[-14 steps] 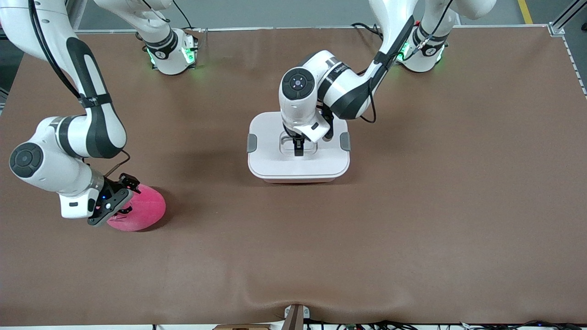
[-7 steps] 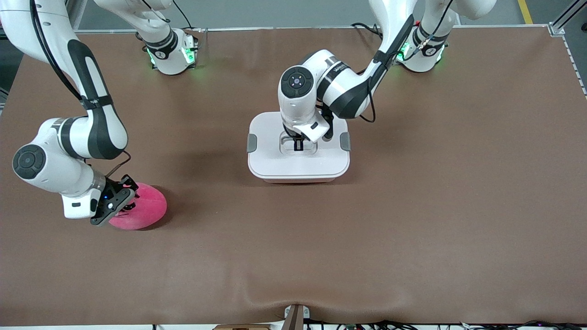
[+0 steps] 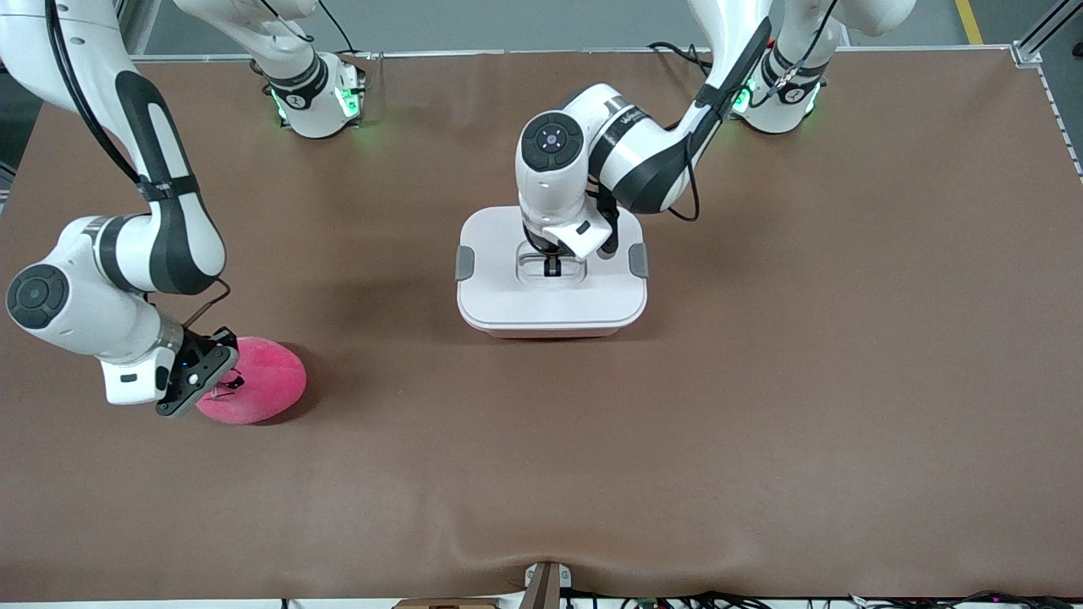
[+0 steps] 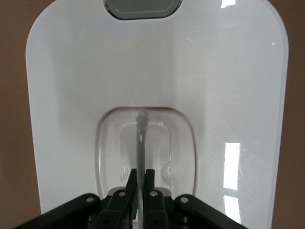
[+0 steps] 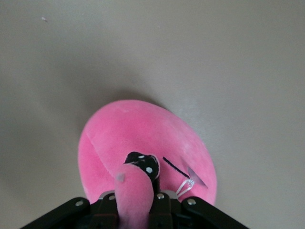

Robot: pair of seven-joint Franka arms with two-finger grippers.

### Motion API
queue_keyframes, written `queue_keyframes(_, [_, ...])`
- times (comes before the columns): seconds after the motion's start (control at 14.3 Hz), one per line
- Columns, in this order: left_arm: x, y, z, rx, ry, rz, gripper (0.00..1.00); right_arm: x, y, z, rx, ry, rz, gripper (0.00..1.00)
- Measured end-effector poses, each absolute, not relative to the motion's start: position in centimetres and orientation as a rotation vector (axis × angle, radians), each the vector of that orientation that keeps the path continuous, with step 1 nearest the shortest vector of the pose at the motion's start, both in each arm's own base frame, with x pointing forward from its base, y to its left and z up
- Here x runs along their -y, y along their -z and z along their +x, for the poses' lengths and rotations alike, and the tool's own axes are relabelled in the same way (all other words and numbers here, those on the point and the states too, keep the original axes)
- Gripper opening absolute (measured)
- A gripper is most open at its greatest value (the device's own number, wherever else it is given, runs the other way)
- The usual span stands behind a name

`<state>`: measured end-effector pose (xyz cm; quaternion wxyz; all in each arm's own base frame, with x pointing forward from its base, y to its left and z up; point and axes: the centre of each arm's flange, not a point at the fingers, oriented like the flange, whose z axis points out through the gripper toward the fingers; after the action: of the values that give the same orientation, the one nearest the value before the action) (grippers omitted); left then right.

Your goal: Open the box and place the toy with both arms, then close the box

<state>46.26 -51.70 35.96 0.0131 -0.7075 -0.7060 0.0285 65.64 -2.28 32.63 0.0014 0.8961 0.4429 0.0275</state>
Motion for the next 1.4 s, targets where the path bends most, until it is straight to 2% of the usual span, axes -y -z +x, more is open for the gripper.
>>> queue_keyframes(0.21, [51.5,-36.7,46.4,2.207,-0.085,-2.209,0.07,4.1,-34.1,66.2,-1.435,-0.127,2.766,0.14])
queue_keyframes(0.42, [50.4,-38.4,47.2,2.235,-0.075,-2.197,0.07,6.9,-36.7,66.7,-1.494,-0.167,2.701,0.14])
queue_keyframes(0.77, [46.9,-40.2,49.0,2.186,-0.053,-2.179,0.07,7.7,-40.9,67.4,-1.573,-0.141,2.669,0.14])
queue_keyframes(1.12, [42.7,-41.4,52.0,2.118,-0.06,-2.228,0.07,5.1,-42.8,67.0,-1.817,-0.095,2.545,0.14])
queue_keyframes(1.4, [37.5,-42.0,55.6,2.165,-0.035,-2.186,0.07,-2.5,-43.8,66.6,-2.098,-0.065,2.328,0.14])
